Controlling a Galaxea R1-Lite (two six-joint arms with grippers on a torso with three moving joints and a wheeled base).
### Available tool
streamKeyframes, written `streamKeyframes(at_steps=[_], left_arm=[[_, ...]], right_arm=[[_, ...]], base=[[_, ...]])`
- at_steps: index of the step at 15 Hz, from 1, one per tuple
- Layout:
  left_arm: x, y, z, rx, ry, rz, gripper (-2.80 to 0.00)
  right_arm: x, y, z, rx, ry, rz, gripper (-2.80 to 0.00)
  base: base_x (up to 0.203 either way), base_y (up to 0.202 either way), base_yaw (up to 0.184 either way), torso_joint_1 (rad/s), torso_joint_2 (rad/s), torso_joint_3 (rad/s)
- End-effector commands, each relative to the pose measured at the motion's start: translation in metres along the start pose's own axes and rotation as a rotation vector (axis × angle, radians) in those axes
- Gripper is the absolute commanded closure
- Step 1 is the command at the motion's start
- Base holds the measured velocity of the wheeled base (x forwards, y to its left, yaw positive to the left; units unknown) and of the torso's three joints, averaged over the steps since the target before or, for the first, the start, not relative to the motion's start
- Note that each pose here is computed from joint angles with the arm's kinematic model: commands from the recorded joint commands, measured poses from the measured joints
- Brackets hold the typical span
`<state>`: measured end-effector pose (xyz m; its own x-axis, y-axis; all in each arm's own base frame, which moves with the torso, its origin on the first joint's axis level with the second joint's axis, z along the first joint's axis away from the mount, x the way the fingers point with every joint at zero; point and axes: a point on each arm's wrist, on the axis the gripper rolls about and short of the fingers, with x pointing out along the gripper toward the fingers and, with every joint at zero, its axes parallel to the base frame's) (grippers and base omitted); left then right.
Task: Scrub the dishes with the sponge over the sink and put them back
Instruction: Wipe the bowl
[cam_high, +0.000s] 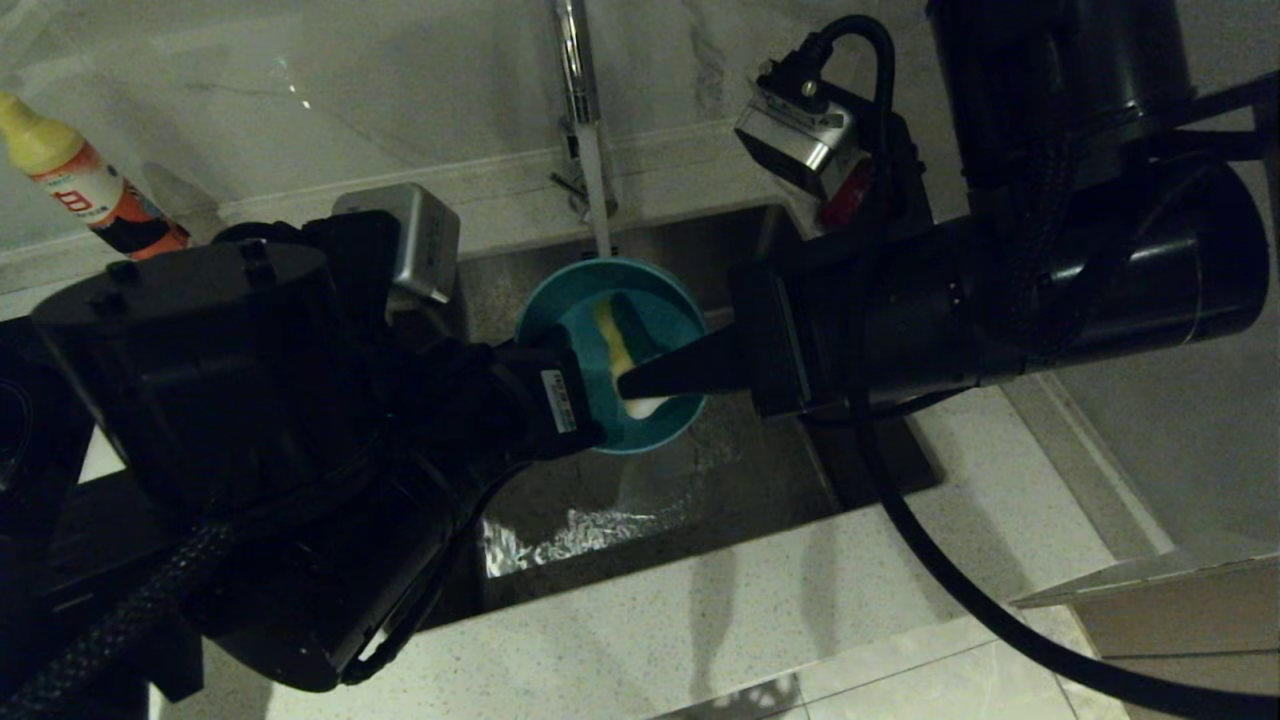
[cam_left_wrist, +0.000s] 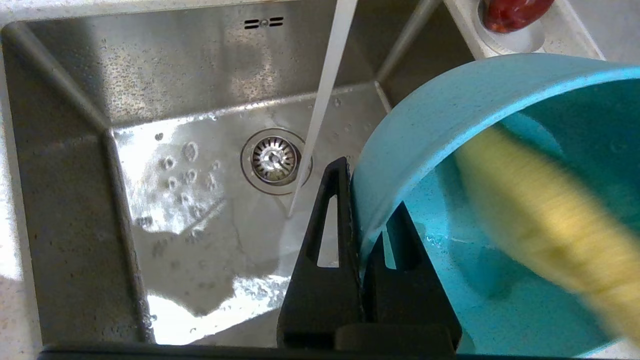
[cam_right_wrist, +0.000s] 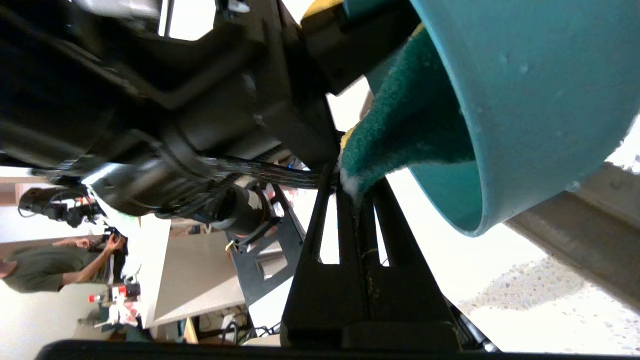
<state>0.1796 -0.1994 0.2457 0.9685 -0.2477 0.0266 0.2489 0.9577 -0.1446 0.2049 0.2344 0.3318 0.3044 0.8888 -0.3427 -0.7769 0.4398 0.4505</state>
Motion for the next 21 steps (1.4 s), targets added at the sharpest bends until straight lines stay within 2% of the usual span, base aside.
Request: streamKeyframes(at_steps=[1,7,15,21], left_arm=[[0.000,0.000,0.000,0.000,-0.002,0.004,0.00],[-0.001,0.002,-0.002,-0.002,0.003,0.007,0.00],[0.000,0.000,0.003,-0.013,-0.015,0.010,0.00],[0.002,-0.001,0.006,-0.020,-0.024,0.008,0.00]], right_arm=[[-0.013,0.004,0.006,-0.012,-0.036,0.006,0.00],[-0.020,0.003,0.011,-0.014,-0.061,-0.005,0.00],[-0.006,-0.006,-0.009,0.017,0.028,-0.019,0.00],[0.002,0.009,-0.016,-0.001,0.059,0.026,0.00]], base=[[0.000,0.000,0.000,0.000,0.00,0.000],[0.000,0.000,0.000,0.000,0.00,0.000],[0.000,0.000,0.000,0.000,0.00,0.000],[0.000,0.000,0.000,0.000,0.00,0.000]])
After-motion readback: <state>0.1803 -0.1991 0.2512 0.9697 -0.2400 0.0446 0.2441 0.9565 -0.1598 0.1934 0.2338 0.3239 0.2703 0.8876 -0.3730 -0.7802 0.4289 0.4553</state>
